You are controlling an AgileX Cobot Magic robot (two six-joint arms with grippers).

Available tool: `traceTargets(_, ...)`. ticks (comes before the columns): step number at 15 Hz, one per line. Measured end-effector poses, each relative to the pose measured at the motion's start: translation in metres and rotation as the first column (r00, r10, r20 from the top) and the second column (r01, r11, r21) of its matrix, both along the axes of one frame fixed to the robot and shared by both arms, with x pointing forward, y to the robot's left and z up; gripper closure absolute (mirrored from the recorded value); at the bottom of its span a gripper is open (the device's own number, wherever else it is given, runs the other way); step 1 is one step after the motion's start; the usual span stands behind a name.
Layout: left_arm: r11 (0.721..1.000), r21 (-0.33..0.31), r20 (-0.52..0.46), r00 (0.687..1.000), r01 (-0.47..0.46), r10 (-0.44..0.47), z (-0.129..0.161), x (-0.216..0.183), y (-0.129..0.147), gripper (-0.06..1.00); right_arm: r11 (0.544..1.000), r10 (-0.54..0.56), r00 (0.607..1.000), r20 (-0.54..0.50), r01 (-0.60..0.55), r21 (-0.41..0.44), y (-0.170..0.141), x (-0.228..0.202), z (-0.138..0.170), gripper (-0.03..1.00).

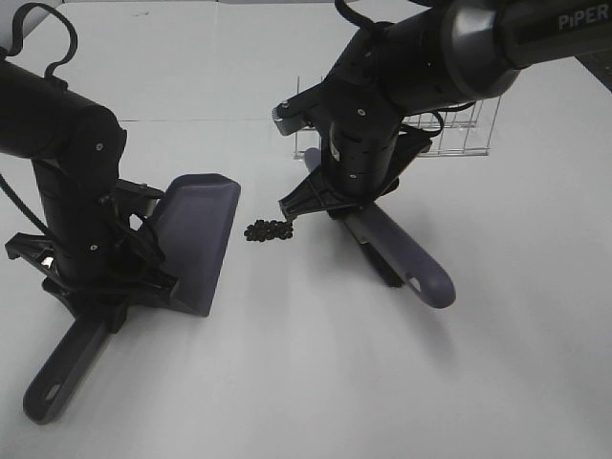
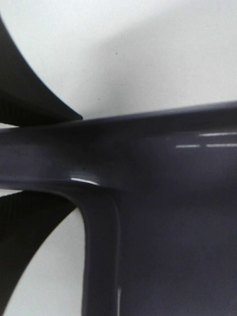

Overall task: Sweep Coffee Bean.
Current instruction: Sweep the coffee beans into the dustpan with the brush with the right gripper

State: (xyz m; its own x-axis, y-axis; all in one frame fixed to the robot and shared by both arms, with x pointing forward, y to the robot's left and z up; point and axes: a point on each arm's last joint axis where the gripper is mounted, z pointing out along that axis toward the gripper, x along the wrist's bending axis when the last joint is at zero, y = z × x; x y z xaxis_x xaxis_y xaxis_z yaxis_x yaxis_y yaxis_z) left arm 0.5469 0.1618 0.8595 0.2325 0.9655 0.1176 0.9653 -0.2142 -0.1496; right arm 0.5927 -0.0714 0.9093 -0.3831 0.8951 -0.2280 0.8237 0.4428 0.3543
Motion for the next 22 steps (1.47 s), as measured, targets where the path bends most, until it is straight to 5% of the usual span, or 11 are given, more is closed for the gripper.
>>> traceTargets(4, 1.0, -0.002, -0.001, 1.0, 0.013, -0.013, 0.0, 0.0, 0.0, 0.62, 0.978, 0.007, 0.996, -0.084, 0.011, 0.21, 0.023, 0.0, -0.023, 0.6)
traceTargets(8, 1.0, -0.003, 0.0, 1.0, 0.013, -0.013, 0.0, 0.0, 0.0, 0.62, 0.871, -0.052, 0.988, -0.144, 0.116, 0.477, 0.045, -0.001, -0.022, 0.6)
traceTargets(12, 1.0, -0.002, 0.0, 1.0, 0.012, -0.012, 0.0, 0.0, 0.0, 0.62, 0.789, -0.024, 0.979, -0.202, 0.142, 0.598, 0.057, -0.005, -0.019, 0.6)
traceTargets(20, 1.0, -0.006, -0.002, 1.0, 0.007, -0.007, 0.0, 0.0, 0.0, 0.62, 0.511, 0.133, 0.947, -0.294, 0.189, 0.839, 0.04, 0.013, -0.003, 0.6)
traceTargets(22, 1.0, -0.01, -0.003, 1.0, 0.003, -0.003, 0.0, 0.0, -0.001, 0.62, 0.509, 0.13, 0.966, -0.223, 0.128, 0.851, 0.014, 0.026, 0.022, 0.6)
